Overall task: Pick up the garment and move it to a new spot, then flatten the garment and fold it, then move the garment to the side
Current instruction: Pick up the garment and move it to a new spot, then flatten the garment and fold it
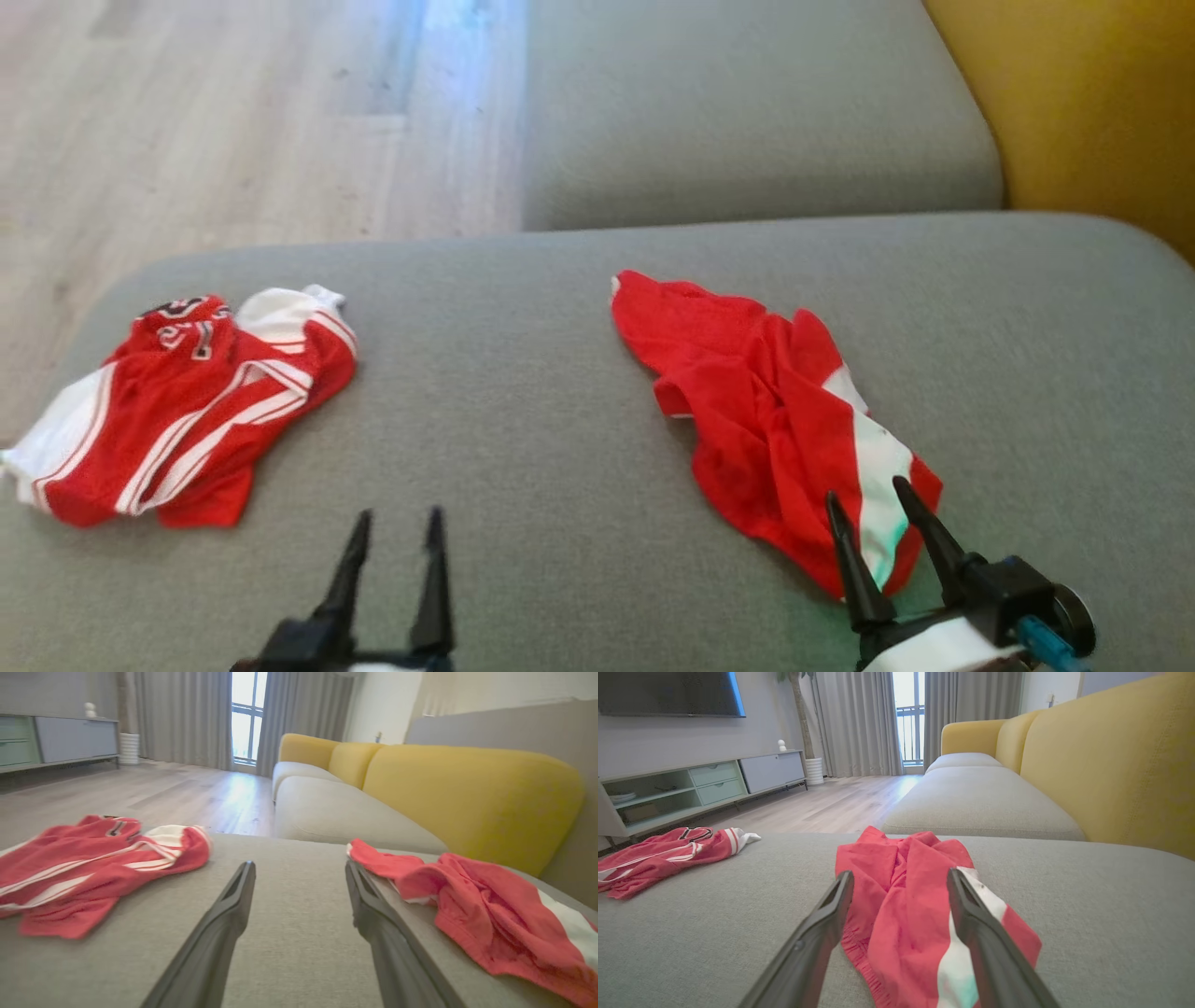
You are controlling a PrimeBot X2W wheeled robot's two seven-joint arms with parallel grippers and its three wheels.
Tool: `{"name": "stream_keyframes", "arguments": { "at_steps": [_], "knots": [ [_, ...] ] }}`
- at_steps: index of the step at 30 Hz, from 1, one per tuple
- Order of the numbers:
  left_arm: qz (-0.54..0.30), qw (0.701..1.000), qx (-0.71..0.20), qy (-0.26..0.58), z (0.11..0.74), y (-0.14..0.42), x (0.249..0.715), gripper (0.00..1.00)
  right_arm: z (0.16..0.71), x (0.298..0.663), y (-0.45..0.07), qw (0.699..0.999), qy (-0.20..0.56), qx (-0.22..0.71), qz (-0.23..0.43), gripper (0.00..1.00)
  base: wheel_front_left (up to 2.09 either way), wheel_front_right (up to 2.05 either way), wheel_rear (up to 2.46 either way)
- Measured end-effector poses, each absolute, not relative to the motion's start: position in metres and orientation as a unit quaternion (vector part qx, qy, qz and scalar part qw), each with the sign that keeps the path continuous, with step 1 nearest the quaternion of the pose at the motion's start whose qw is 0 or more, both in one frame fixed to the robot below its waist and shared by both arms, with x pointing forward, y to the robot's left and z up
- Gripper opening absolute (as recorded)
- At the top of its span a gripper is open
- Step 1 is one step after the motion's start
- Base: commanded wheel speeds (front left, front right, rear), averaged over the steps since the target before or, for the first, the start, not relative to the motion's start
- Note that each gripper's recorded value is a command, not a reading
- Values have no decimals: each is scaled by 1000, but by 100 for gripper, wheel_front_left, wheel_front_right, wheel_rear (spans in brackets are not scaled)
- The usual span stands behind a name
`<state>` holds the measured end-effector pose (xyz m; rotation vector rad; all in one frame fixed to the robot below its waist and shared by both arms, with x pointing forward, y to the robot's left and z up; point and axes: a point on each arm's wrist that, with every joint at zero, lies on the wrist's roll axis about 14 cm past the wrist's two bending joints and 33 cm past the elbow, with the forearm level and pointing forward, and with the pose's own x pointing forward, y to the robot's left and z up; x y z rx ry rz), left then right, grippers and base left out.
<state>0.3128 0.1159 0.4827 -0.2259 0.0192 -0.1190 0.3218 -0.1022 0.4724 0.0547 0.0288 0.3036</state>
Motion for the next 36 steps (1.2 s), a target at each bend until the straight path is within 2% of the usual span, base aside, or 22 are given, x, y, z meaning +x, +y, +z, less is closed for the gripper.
{"name": "stream_keyframes", "arguments": {
  "at_steps": [7,17,36],
  "knots": [
    [5,993,-113,-26,496,154,291,100,492,319,-104,988,-18,27,148,100,0,0,0],
    [-24,995,-95,-2,482,138,265,100,470,293,-119,992,13,43,121,100,0,0,0],
    [-27,995,-91,5,479,131,269,100,469,290,-115,991,16,50,125,100,0,0,0]
  ]
}}
